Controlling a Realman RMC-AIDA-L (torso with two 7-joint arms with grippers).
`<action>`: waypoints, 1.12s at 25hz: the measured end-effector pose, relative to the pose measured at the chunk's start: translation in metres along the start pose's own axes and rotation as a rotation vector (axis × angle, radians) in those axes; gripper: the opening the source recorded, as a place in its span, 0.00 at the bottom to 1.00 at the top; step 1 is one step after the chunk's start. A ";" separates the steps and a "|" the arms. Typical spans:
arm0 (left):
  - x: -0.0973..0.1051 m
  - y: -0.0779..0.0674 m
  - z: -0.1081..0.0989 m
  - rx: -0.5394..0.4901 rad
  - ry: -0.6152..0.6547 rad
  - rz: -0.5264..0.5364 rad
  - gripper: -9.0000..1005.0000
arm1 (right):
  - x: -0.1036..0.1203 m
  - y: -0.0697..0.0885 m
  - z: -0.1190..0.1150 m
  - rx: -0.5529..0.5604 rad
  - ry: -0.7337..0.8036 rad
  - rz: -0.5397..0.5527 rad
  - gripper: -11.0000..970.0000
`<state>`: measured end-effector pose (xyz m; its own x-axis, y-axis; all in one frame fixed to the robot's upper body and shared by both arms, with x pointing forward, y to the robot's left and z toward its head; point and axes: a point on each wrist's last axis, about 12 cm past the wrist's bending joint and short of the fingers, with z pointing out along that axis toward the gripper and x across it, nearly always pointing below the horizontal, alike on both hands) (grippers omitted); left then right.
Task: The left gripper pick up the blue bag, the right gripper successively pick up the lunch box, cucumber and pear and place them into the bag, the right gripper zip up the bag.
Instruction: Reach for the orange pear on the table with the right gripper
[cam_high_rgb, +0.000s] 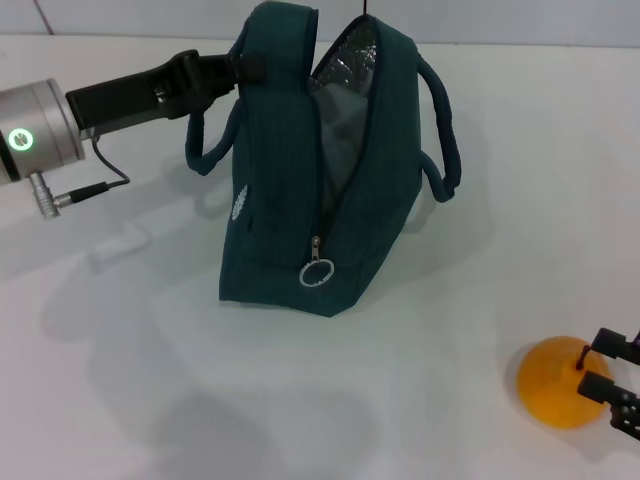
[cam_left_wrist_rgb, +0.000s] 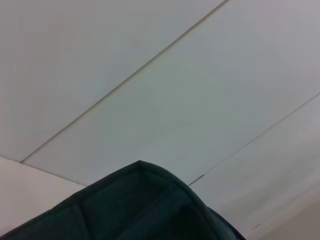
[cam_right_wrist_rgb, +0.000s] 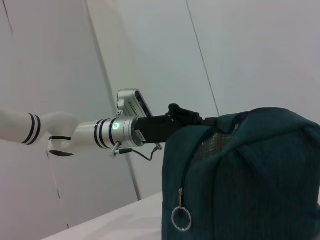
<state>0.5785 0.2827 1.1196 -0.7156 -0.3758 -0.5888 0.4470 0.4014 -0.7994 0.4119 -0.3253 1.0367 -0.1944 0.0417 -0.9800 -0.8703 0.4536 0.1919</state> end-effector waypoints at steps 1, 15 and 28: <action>0.000 0.000 0.000 0.000 0.000 -0.001 0.06 | 0.000 -0.001 0.001 0.000 0.002 -0.001 0.64; 0.002 0.001 -0.003 -0.003 0.000 -0.007 0.06 | -0.003 -0.010 0.011 0.005 0.019 -0.017 0.49; 0.004 0.002 -0.005 -0.006 -0.001 -0.010 0.06 | -0.001 -0.009 0.014 -0.001 0.020 -0.006 0.48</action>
<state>0.5744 0.2863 1.1162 -0.7191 -0.3808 -0.5813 0.4367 0.4030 -0.8043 0.4267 -0.3172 1.0354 -0.1983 0.0213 -0.9799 -0.8717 0.4532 0.1862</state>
